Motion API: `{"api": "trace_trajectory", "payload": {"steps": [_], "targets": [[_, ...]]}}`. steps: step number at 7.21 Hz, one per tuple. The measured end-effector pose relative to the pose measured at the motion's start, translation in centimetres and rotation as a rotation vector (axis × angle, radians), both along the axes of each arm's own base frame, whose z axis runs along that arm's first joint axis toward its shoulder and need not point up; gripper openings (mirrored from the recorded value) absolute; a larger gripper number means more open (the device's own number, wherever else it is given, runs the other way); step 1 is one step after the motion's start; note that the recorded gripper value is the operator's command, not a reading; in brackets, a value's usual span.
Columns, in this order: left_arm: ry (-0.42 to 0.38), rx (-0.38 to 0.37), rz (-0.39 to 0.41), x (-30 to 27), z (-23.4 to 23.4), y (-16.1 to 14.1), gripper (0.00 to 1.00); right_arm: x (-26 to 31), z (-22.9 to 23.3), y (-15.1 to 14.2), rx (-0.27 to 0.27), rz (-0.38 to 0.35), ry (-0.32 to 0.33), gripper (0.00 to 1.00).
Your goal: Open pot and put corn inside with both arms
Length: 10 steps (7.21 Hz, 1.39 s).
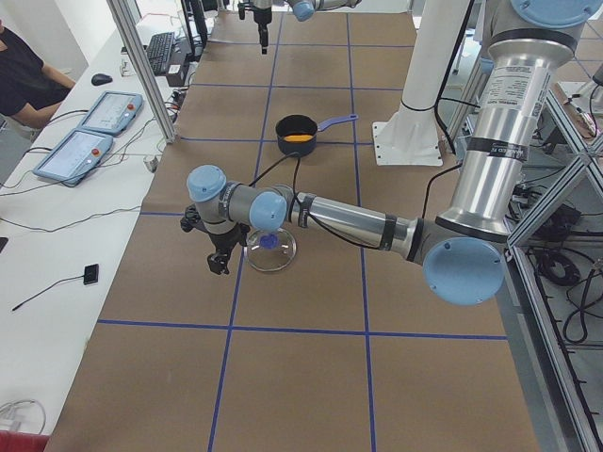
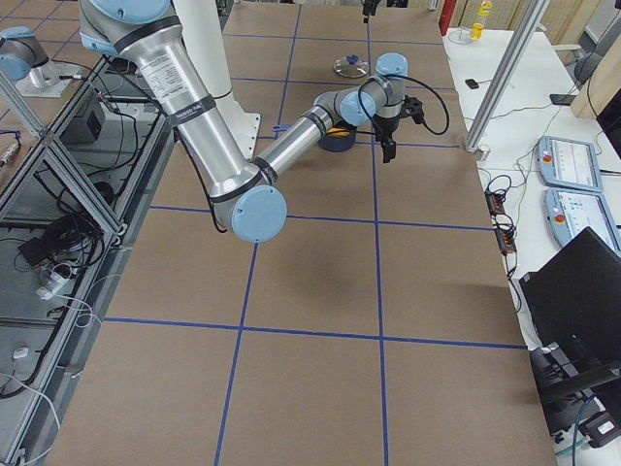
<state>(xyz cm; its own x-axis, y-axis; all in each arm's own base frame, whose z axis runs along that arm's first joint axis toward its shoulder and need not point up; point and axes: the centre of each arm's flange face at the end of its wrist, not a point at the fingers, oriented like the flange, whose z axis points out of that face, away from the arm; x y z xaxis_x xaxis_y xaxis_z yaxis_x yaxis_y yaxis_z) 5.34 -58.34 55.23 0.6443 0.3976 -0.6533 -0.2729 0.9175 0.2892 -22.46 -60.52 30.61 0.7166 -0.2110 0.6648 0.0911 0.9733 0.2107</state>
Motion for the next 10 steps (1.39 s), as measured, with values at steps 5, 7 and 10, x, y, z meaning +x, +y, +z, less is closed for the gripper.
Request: {"api": "trace_trajectory", "payload": {"steps": [5,7,10], "targets": [[-0.013,-0.022,-0.05,-6.0,4.3,3.4,0.99,24.6,10.2,0.5,-0.067,0.103,0.121,1.0],[-0.011,-0.016,-0.056,-6.2,3.8,3.6,0.99,28.4,14.8,4.6,-0.114,0.134,0.116,1.0],[-0.011,0.005,-0.058,-6.2,2.6,3.7,0.99,29.4,19.0,11.6,-0.185,0.143,0.086,1.0]]}}
